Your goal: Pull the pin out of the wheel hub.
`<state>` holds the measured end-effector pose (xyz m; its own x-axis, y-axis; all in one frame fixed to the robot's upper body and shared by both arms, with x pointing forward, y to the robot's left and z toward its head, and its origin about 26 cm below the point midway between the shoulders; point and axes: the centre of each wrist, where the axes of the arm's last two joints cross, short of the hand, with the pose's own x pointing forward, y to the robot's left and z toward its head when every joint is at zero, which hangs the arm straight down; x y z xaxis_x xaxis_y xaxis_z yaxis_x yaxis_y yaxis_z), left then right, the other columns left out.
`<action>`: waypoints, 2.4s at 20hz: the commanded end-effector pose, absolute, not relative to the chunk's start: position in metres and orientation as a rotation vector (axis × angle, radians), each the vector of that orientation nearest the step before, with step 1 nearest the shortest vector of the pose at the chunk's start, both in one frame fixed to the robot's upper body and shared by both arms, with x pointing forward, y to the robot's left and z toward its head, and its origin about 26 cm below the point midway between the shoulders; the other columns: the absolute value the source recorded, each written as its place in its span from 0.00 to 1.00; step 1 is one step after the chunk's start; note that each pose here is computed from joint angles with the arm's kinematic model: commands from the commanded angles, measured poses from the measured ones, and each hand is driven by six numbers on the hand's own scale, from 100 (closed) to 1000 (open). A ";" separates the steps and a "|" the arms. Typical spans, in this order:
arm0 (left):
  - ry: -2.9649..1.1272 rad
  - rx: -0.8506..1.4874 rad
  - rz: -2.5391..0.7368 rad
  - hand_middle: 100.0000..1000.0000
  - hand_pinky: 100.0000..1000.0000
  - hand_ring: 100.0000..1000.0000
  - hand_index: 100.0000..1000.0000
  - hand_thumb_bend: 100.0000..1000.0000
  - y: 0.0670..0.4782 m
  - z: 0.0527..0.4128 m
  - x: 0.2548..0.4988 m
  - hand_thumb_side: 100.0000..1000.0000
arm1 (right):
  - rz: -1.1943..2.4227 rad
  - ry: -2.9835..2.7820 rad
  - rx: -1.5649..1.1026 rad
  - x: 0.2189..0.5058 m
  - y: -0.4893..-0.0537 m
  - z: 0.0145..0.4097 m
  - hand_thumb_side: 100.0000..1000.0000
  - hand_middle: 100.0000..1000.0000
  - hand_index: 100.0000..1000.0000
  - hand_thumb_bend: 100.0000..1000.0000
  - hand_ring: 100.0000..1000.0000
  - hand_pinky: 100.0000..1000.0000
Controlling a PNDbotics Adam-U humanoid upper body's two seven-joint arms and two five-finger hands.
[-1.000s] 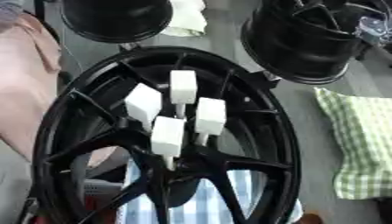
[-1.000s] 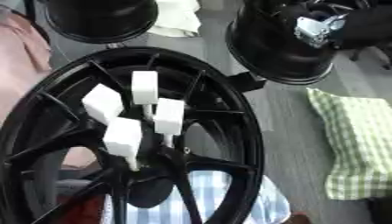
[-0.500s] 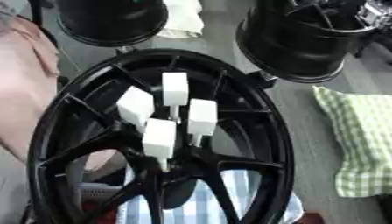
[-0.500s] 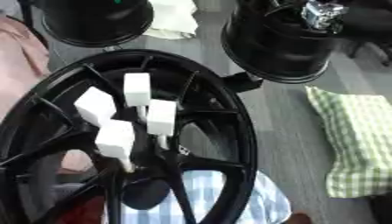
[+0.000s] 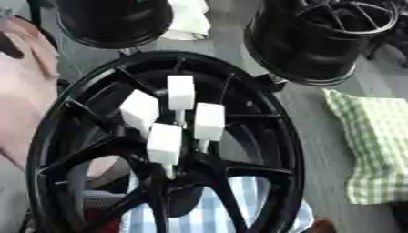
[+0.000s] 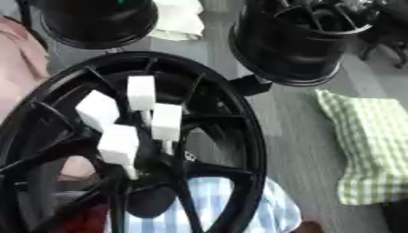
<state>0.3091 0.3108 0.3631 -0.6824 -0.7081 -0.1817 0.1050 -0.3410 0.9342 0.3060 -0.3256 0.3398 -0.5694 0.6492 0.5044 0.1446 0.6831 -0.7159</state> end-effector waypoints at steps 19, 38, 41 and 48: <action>-1.453 0.651 -1.881 0.75 0.87 0.82 0.86 0.59 0.241 0.369 0.367 0.34 | 0.709 -2.118 -0.642 0.312 -0.334 0.346 0.69 0.64 0.74 0.00 0.66 0.81; -1.390 0.495 -1.976 0.78 0.87 0.83 0.87 0.58 0.213 0.371 0.383 0.32 | 0.665 -2.140 -0.626 0.318 -0.331 0.351 0.70 0.64 0.74 0.00 0.65 0.81; -1.387 0.473 -1.997 0.77 0.87 0.83 0.87 0.57 0.212 0.368 0.386 0.31 | 0.658 -2.138 -0.623 0.319 -0.331 0.350 0.70 0.64 0.73 0.00 0.65 0.81; -1.383 0.443 -2.005 0.75 0.85 0.80 0.85 0.55 0.211 0.362 0.393 0.29 | 0.642 -2.140 -0.619 0.321 -0.329 0.349 0.71 0.63 0.73 0.00 0.65 0.81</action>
